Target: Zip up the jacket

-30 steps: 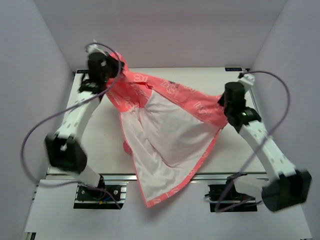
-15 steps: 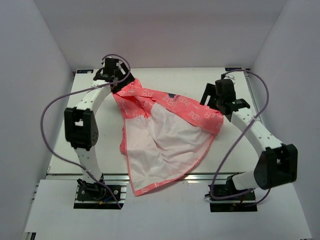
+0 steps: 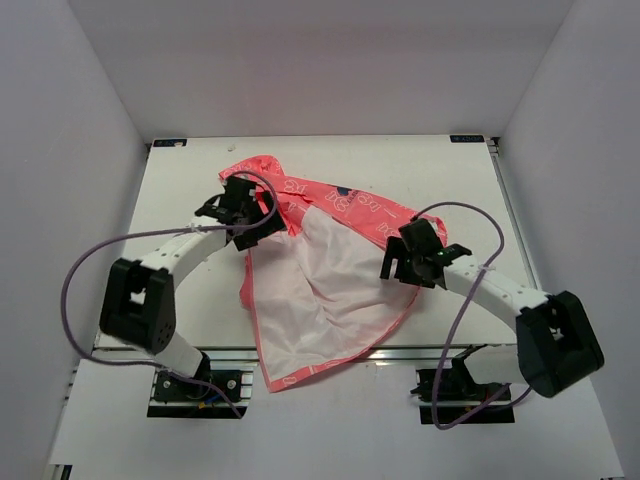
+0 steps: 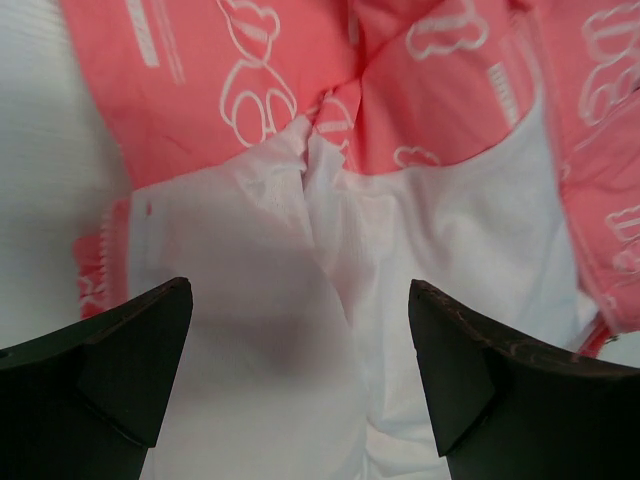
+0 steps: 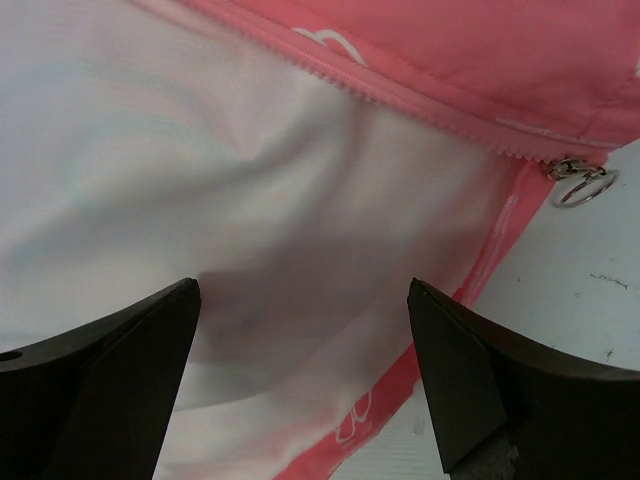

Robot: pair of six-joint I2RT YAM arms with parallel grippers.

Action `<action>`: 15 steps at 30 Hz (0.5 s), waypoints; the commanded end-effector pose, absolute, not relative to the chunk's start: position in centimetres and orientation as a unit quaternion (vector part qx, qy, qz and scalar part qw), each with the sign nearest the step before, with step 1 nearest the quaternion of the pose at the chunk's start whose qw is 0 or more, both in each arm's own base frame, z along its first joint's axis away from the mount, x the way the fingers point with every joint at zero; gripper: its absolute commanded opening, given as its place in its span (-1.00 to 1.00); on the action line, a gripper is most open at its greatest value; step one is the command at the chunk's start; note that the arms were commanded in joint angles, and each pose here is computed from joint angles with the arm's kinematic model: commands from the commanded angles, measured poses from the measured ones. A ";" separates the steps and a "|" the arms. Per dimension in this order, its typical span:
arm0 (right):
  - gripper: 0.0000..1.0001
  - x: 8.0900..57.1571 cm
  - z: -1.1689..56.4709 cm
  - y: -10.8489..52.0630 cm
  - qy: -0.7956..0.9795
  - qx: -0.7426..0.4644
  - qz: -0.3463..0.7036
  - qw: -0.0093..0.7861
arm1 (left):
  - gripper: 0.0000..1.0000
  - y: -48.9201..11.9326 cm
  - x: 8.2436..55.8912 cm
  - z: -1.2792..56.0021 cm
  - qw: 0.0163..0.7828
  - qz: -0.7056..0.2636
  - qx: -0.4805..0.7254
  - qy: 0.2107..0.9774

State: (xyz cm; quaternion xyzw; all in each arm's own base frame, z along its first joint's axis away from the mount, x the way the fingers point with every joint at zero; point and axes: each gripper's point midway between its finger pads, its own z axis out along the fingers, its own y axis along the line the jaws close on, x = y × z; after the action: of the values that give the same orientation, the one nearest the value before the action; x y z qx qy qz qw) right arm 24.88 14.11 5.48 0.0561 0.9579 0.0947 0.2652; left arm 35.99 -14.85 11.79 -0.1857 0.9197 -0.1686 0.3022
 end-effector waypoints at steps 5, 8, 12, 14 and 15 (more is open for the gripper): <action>0.78 31.4 4.4 12.8 0.953 0.137 0.076 0.258 | 0.96 -19.5 38.5 8.1 0.276 -0.224 -0.118 0.927; 0.78 34.4 3.8 10.9 0.950 0.168 0.073 0.255 | 0.96 -19.8 40.5 7.1 0.269 -0.207 -0.117 0.933; 0.78 38.0 3.3 9.6 0.947 0.181 0.072 0.257 | 0.96 -21.8 43.3 4.9 0.249 -0.224 -0.105 0.937; 0.78 40.0 3.0 9.0 0.944 0.183 0.077 0.263 | 0.96 -22.5 44.4 5.0 0.257 -0.237 -0.105 0.931; 0.77 40.6 3.0 8.9 0.944 0.182 0.078 0.263 | 0.96 -22.7 44.8 4.7 0.254 -0.238 -0.106 0.931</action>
State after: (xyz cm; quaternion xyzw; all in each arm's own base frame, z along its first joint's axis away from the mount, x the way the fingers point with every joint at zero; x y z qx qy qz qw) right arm 37.54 9.23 2.58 0.1833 0.9515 0.0640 0.2388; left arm 43.54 -21.24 4.13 -0.1210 0.9382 -0.2112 0.2462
